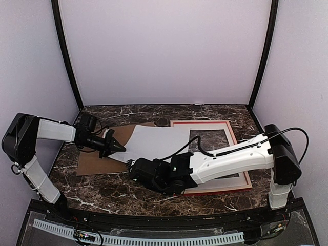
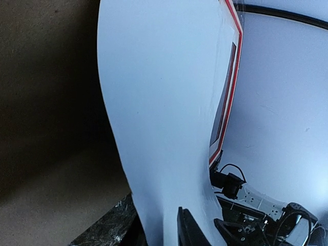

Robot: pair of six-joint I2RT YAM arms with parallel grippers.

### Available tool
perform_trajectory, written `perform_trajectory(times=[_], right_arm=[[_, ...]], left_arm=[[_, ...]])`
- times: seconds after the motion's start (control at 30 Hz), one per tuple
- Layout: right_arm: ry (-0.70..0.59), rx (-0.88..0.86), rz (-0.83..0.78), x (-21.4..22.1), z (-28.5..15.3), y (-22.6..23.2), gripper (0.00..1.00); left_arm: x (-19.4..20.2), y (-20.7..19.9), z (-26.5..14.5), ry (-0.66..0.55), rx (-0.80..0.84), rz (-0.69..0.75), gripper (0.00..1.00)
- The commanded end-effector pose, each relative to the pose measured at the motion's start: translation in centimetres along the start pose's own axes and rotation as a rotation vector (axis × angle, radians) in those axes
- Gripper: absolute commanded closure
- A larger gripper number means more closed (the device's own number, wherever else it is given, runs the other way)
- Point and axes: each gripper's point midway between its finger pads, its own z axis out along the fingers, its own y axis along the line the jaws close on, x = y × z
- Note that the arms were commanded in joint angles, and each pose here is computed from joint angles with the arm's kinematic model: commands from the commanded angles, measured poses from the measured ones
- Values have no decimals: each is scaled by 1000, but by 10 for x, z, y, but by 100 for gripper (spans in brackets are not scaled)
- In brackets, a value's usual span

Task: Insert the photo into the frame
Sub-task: Pass from the right arm to the left, then move the frame body to the center of the board.

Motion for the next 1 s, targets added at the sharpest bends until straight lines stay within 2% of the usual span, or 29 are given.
perform_trajectory(times=[0.0,0.07,0.17,0.47,0.5,0.57,0.63,0.8,0.97], right_arm=[[-10,-2,27,1,-5,3,93],[-12,-4,37,2,-7,2,87],[-14,-8,50,4,-10,1,75],[-63,-83,175,1,-39,-8,55],[-69,-98,196,1,-44,-10,49],[-77,-135,226,3,-53,-11,30],[-77,-165,253,7,-61,-11,21],[-46,-147,333,31,-73,-28,19],[48,-77,510,72,-68,-79,19]], left_arm=[[-1,-10,0,-9,35,32,83],[-2,-14,-2,-23,42,37,92],[-2,-22,-7,-51,53,48,99],[-5,-58,-24,-175,108,106,100],[-5,-61,-25,-184,114,111,100],[-8,-73,-28,-221,142,136,100],[-11,-83,-31,-251,164,137,100],[-11,-98,-21,-275,183,156,100],[-7,-99,-2,-268,161,150,100]])
